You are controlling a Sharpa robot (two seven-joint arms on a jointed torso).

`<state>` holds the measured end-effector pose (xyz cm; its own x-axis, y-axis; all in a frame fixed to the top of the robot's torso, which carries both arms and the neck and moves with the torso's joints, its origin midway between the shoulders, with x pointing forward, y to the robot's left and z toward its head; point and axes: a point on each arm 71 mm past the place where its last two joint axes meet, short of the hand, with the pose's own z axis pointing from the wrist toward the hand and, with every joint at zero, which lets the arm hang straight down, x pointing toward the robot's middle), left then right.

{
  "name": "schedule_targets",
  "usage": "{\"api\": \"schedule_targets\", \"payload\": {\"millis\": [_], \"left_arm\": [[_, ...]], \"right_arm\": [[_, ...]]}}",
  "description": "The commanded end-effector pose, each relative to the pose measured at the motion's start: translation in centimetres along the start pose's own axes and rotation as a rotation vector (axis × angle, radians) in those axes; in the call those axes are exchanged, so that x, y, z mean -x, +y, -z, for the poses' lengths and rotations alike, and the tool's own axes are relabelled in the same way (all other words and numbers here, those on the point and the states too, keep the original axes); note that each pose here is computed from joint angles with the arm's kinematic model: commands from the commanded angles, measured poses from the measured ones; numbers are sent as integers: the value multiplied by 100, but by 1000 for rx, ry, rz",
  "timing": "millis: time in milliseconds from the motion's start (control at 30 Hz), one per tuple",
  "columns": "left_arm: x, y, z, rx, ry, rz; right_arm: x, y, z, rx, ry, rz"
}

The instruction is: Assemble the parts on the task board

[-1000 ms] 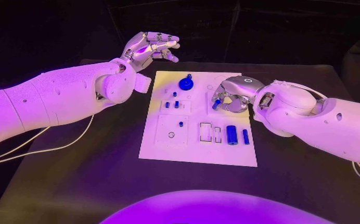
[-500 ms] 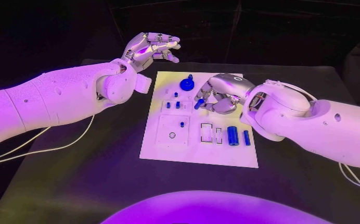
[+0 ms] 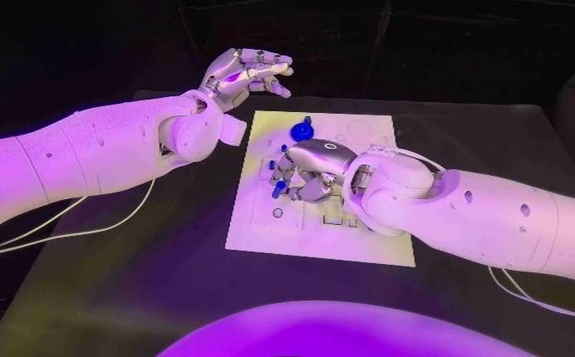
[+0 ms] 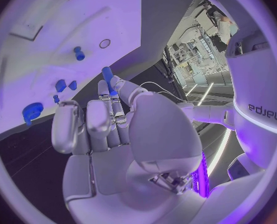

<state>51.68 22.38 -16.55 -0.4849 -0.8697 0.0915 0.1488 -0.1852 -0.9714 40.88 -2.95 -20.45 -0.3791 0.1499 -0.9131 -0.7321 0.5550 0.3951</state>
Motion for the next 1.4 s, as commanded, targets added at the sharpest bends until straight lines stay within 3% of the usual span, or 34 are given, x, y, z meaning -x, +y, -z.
{"api": "schedule_targets", "payload": {"millis": [33, 400, 1167, 1400], "left_arm": [[-6, -16, -10, -11, 4, 7], [-8, -12, -17, -11, 2, 6], [8, -10, -18, -10, 0, 5], [11, -8, -21, -9, 0, 4]], "right_arm": [[-104, 35, -38, 30, 63, 30], [-310, 58, -79, 37, 123, 75], [-297, -2, -30, 1, 86, 148], [-326, 15, -50, 0, 121, 169]]}}
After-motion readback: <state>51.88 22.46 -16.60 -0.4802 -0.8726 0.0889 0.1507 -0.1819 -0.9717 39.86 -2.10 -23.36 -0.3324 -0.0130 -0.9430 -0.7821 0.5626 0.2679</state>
